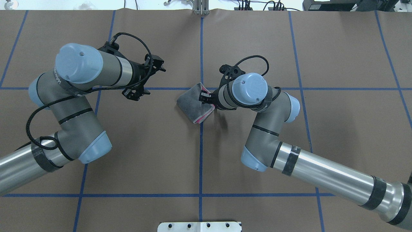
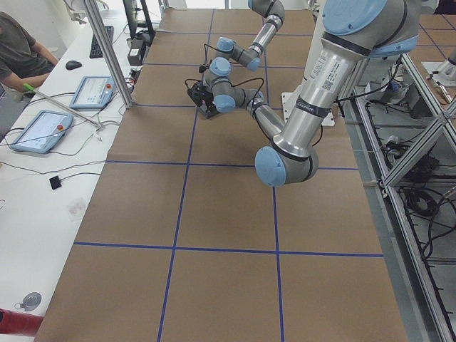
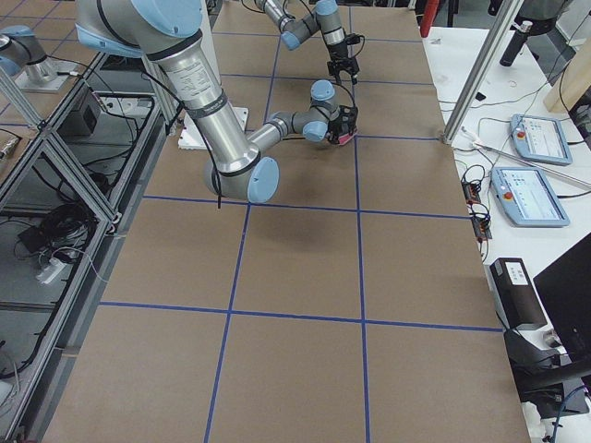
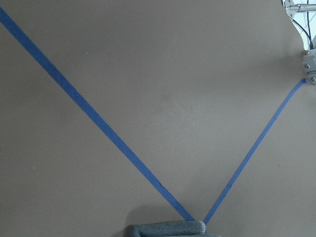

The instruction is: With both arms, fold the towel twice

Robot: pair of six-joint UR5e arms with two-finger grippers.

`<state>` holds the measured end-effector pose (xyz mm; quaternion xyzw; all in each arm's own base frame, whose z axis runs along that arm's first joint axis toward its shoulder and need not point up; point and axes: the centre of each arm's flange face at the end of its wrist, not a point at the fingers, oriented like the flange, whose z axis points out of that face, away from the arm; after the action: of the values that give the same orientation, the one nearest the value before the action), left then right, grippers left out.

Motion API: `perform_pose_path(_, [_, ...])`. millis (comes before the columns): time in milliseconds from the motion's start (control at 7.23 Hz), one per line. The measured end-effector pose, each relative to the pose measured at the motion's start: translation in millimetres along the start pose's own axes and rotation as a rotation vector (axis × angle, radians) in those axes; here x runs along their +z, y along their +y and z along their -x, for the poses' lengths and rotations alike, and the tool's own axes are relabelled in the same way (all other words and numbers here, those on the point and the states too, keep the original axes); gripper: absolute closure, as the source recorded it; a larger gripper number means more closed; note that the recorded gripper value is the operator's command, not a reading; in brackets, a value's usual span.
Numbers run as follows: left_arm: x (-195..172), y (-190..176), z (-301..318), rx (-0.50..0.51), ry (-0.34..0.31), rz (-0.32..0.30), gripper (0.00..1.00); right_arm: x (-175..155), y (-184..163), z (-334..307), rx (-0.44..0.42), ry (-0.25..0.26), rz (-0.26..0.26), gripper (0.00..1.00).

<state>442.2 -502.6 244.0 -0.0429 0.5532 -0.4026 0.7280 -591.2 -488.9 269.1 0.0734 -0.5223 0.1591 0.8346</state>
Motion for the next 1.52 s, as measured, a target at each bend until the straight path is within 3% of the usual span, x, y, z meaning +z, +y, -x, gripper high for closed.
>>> perform_pose_path(553, [0.3, 1.1, -0.3, 0.0, -0.001, 0.001, 0.0, -0.8, 4.0, 1.9, -0.002, -0.005, 0.003, 0.52])
perform_pose_path(968, [0.2, 1.8, -1.2, 0.001, 0.0, 0.002, 0.0, -2.5, 5.9, 3.4, -0.001, -0.009, 0.004, 0.71])
perform_pose_path(1383, [0.4, 3.0, -2.4, 0.0, 0.001, 0.002, 0.0, -2.3, 7.8, 2.5, -0.001, -0.009, 0.006, 0.71])
perform_pose_path(1521, [0.3, 3.8, -3.5, 0.0, 0.002, 0.003, 0.0, -2.8, 8.2, 2.3, -0.001, -0.011, 0.006, 0.79])
